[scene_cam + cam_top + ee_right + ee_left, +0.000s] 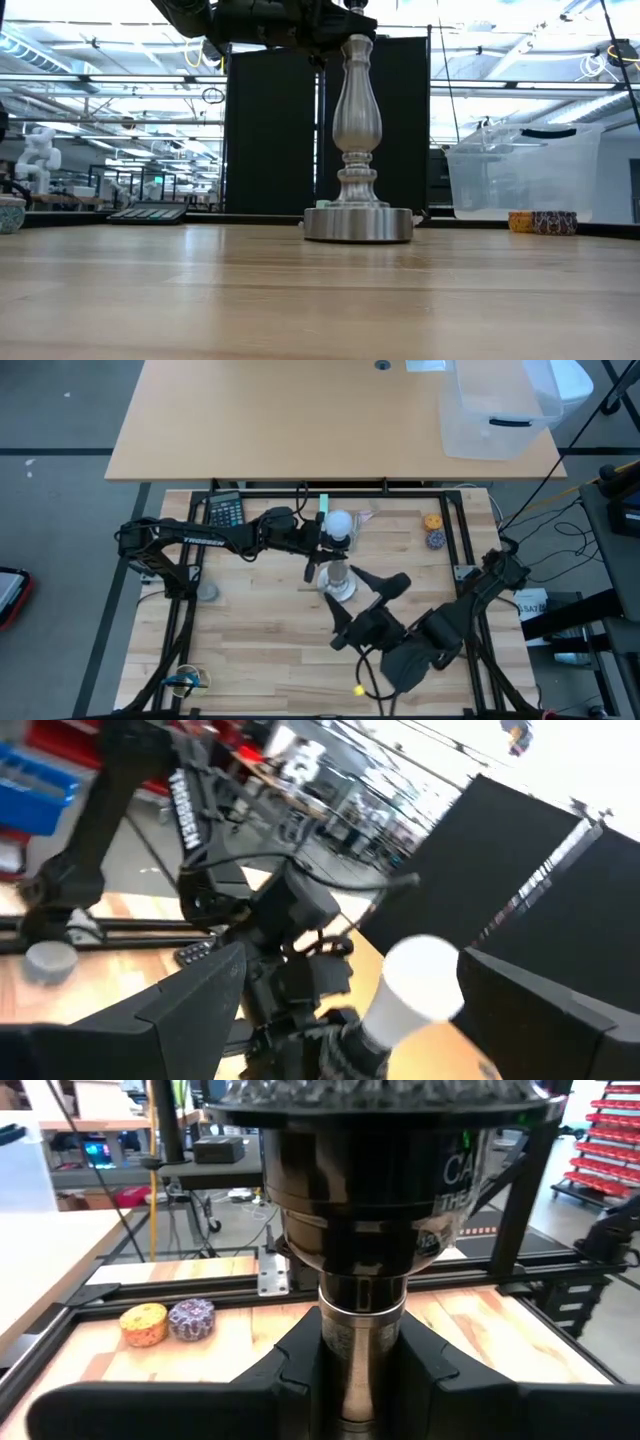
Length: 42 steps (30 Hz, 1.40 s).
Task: Screw lightbulb
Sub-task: Remove the white lightbulb from the desk lamp
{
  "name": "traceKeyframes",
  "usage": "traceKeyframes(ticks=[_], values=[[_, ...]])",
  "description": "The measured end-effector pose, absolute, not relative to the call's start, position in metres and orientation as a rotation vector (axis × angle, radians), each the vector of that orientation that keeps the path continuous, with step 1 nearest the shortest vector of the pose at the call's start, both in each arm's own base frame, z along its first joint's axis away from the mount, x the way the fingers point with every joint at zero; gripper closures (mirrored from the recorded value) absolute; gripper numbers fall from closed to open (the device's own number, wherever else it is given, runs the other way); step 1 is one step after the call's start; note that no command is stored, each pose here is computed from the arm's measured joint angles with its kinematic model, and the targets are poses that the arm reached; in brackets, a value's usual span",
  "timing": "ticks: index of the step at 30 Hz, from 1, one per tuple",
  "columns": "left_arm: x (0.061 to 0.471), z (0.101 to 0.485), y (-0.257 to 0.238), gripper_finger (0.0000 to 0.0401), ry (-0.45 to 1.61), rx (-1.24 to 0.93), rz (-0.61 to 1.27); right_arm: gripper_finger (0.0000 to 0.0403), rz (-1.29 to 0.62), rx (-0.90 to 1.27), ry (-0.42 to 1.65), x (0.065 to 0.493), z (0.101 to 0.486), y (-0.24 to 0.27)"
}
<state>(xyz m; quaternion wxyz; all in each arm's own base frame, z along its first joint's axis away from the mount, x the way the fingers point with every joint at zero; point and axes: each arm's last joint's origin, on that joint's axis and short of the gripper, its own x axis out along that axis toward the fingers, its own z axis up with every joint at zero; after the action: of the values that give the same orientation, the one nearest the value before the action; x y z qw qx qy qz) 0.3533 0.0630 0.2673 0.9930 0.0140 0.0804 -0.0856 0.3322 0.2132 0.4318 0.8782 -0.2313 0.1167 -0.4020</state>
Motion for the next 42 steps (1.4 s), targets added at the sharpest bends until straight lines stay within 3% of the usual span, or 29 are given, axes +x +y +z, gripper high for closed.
traceKeyframes(ticks=[11, 36, 42], values=[[0.353, 0.268, 0.064, 0.0330, 0.160, 0.033, -0.141, 0.0053, -1.004, -0.205, 0.112, 0.343, 0.394, 0.183], [0.355, 0.268, 0.058, 0.0330, 0.158, 0.069, -0.143, 0.0053, -1.223, -0.137, 0.107, 0.368, 0.399, 0.098], [0.355, 0.268, 0.058, 0.0330, 0.158, 0.070, -0.144, 0.0072, -1.218, -0.109, 0.130, 0.373, 0.399, 0.087]])
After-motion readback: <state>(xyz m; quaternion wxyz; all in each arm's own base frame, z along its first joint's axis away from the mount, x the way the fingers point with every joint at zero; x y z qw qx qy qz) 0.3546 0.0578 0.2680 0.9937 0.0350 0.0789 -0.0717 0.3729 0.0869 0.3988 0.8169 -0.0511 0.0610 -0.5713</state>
